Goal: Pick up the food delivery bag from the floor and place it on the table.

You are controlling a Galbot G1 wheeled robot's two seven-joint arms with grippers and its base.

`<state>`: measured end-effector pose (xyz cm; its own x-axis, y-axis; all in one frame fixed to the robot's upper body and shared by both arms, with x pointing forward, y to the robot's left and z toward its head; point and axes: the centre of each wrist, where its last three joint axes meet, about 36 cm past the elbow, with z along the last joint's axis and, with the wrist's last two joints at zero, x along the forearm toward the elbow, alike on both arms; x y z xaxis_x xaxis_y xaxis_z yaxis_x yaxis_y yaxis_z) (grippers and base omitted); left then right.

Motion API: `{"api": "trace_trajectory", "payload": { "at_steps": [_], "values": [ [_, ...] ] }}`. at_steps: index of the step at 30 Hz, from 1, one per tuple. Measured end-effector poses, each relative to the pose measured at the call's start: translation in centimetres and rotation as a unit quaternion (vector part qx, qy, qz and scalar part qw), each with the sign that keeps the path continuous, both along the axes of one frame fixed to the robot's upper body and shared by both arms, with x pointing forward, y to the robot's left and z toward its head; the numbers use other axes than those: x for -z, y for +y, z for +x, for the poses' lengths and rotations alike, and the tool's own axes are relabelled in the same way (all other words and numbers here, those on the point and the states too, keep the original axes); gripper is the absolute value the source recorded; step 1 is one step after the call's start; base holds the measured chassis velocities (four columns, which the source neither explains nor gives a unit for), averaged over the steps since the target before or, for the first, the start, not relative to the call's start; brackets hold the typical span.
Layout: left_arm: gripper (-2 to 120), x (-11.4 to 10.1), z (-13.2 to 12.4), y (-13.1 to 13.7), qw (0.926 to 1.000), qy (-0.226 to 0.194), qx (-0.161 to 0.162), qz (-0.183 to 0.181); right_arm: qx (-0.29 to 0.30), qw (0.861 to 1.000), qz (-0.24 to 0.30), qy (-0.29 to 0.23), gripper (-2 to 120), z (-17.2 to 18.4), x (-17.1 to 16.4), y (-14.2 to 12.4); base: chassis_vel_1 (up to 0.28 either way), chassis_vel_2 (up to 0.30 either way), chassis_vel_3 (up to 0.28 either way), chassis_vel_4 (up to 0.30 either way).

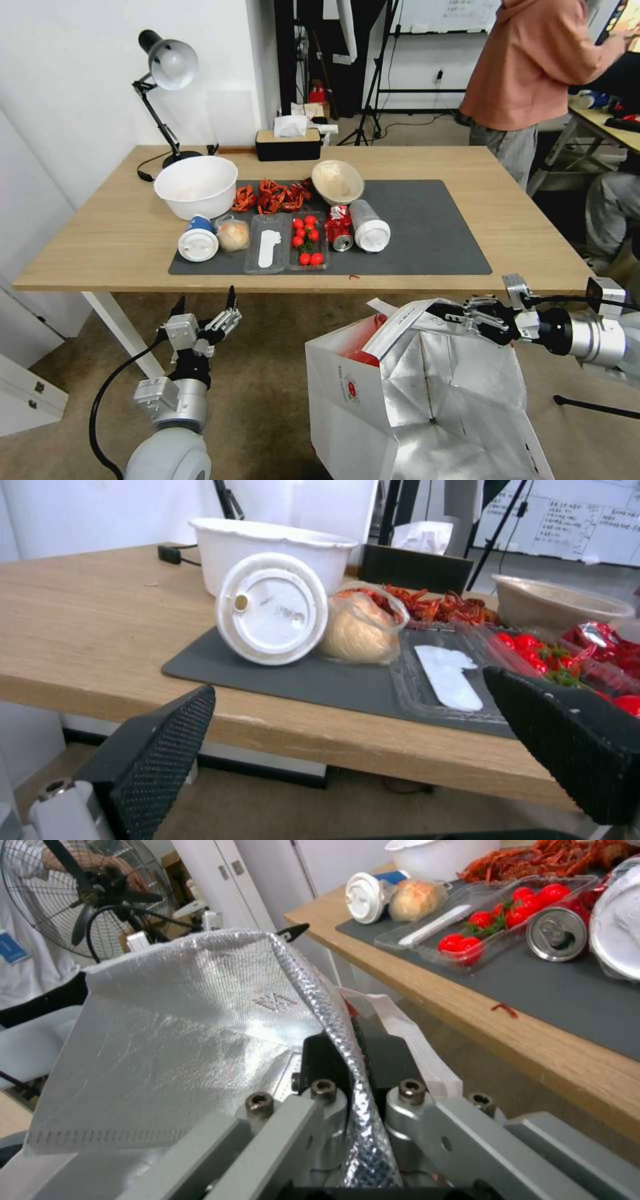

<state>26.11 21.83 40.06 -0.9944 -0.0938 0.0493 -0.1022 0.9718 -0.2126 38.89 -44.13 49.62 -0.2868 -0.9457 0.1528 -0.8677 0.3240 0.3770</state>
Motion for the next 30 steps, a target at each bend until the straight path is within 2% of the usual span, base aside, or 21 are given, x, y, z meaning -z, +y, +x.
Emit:
{"api": "trace_trajectory", "payload": {
  "at_steps": [30],
  "values": [
    [100,-0.32,-0.02,0.14,1.0000,-0.003,-0.006,0.001,-0.004,1.000,0.005,0.003,0,-0.07,0.28,0.07,0.000,0.000,0.000,0.000]
  ]
}}
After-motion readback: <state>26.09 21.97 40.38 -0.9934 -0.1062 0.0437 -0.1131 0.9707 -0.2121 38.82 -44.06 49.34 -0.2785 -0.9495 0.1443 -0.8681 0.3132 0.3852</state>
